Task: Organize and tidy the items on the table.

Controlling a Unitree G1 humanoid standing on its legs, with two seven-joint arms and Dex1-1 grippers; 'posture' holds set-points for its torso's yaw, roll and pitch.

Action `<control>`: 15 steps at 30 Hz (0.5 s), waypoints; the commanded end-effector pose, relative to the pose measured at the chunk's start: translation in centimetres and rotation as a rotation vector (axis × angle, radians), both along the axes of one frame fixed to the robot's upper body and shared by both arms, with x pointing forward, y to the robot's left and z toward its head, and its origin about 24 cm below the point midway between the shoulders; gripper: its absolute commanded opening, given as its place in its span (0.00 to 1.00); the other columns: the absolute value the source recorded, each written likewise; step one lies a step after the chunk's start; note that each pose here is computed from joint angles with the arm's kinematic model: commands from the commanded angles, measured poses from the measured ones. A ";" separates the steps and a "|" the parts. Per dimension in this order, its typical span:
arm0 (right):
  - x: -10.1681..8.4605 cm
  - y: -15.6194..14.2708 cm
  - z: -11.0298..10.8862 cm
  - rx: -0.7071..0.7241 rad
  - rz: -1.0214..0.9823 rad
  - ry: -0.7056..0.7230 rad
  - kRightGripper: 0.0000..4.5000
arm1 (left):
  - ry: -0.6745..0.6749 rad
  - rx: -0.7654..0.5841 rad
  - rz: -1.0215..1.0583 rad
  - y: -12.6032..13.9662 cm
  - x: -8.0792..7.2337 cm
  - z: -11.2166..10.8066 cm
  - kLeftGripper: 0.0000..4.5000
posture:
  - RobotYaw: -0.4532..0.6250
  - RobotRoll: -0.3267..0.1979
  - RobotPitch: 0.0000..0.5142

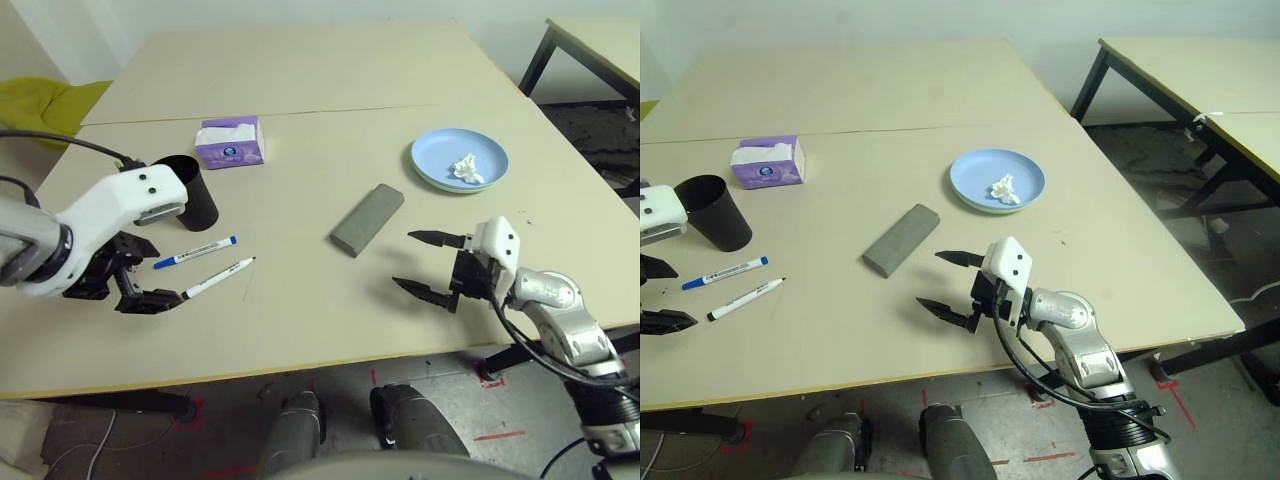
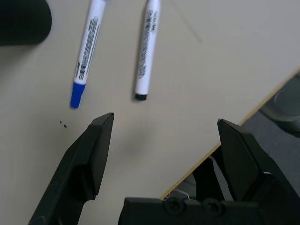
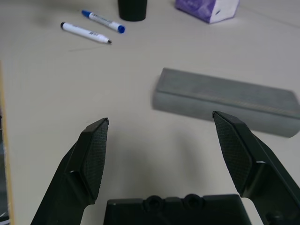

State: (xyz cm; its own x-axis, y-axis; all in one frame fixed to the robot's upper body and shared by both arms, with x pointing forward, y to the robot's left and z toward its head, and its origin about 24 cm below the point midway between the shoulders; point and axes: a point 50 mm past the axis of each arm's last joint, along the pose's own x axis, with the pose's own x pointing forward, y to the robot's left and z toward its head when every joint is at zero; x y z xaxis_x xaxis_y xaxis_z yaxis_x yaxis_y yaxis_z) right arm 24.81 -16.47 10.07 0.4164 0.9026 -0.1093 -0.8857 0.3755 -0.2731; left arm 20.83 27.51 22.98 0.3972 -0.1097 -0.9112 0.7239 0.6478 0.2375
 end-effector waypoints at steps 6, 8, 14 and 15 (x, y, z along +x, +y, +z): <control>-0.6 0.3 0.0 -0.023 0.001 -0.007 1.00 | -0.005 0.006 0.006 0.1 2.2 -1.9 1.00 | 0.22 0.62 0.28; -0.6 0.2 0.2 -0.025 -0.003 -0.011 1.00 | 0.005 0.000 0.002 -0.2 2.5 -2.5 1.00 | 0.22 0.62 0.28; -0.4 -0.2 0.7 -0.039 -0.014 -0.019 1.00 | 0.018 -0.002 -0.018 -0.7 3.4 -3.9 1.00 | 0.22 0.62 0.28; -0.5 -0.2 0.8 -0.040 -0.014 -0.019 1.00 | 0.014 0.000 -0.021 -0.7 3.6 -4.1 1.00 | 0.21 0.62 0.28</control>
